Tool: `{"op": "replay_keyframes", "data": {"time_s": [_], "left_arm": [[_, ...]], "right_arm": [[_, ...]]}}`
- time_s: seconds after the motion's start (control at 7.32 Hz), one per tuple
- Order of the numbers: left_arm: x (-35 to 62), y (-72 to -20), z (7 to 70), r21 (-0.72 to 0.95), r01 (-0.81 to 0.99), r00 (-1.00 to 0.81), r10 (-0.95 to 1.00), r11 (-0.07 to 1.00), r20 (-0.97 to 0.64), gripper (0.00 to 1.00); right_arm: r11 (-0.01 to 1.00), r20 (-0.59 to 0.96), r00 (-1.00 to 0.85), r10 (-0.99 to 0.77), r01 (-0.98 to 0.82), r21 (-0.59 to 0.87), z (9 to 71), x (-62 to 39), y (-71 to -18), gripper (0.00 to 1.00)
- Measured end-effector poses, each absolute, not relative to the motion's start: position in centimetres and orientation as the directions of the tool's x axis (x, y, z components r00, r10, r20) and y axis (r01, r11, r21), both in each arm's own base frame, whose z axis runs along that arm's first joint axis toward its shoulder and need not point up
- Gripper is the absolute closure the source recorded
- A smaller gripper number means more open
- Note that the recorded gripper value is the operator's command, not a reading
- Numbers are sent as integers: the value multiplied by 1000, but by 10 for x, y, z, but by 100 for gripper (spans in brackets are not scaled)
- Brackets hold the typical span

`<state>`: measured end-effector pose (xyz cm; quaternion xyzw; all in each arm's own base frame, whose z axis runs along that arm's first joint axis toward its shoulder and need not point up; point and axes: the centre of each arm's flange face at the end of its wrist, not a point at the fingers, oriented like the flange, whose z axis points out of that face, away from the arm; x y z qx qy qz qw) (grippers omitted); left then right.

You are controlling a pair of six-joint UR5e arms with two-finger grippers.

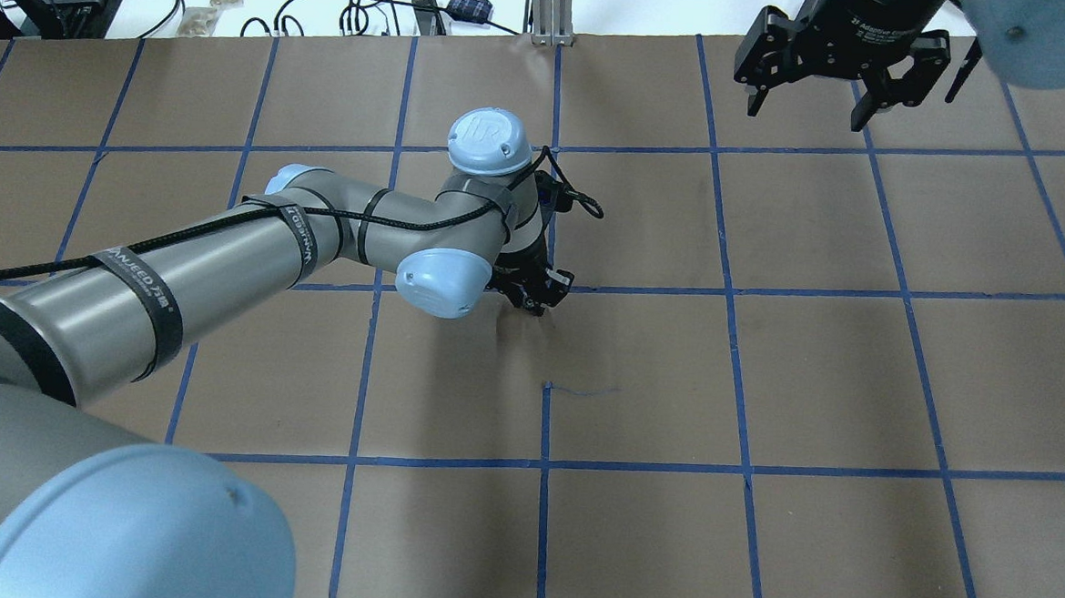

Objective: Place bearing gear from tray to pile

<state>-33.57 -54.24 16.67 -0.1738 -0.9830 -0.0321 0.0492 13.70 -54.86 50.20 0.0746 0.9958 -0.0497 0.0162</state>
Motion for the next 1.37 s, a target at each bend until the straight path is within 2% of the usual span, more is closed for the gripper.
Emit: {"op": "replay_keyframes", "data": {"time_s": [0.41, 0.68, 1.09, 1.37], "left_arm": [[-332, -548, 190, 19, 345, -934, 341, 939, 103, 100], [-272, -576, 222, 37, 279, -957, 275, 960, 90, 100], [-57, -622, 269, 74, 140, -990, 139, 987, 14, 100], [89, -600, 265, 114, 120, -993, 117, 986, 33, 100]], "right_arm": [[985, -42, -988, 147, 151, -89, 498, 137, -551, 0], [984, -43, -988, 148, 151, -89, 498, 137, -551, 0], [984, -44, -988, 149, 152, -88, 498, 137, -551, 0], [984, -45, -988, 150, 153, -88, 498, 138, -551, 0]]}}
